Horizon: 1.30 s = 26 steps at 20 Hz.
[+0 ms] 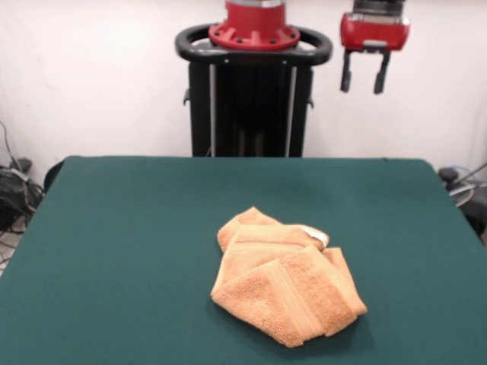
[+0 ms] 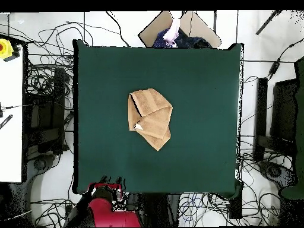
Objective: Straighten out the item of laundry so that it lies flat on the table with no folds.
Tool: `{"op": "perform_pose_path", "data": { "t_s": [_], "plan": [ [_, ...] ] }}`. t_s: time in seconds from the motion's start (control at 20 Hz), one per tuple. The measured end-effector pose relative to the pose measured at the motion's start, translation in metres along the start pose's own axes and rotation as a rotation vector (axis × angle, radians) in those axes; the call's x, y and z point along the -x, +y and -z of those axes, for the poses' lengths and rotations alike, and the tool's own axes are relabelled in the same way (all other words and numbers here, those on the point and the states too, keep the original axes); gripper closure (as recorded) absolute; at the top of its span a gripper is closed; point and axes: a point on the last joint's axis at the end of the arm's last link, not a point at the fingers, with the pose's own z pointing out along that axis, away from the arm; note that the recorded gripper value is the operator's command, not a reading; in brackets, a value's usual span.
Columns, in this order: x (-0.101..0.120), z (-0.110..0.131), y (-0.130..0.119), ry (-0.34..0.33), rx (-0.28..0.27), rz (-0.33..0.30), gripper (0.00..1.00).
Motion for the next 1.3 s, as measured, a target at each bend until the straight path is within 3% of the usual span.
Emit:
{"op": "perform_pose_path", "data": {
  "t_s": [0.4,0.7,1.0,1.3],
  "plan": [
    [-0.009,-0.009,-0.007,0.040,-0.017,-0.011,0.00],
    [0.003,-0.005,-0.028,0.089,-0.031,-0.070,0.00],
    [0.025,-0.008,-0.059,0.078,-0.046,-0.146,0.00],
    [0.036,-0.023,-0.106,0.073,-0.071,-0.204,0.00]
  ]
}}
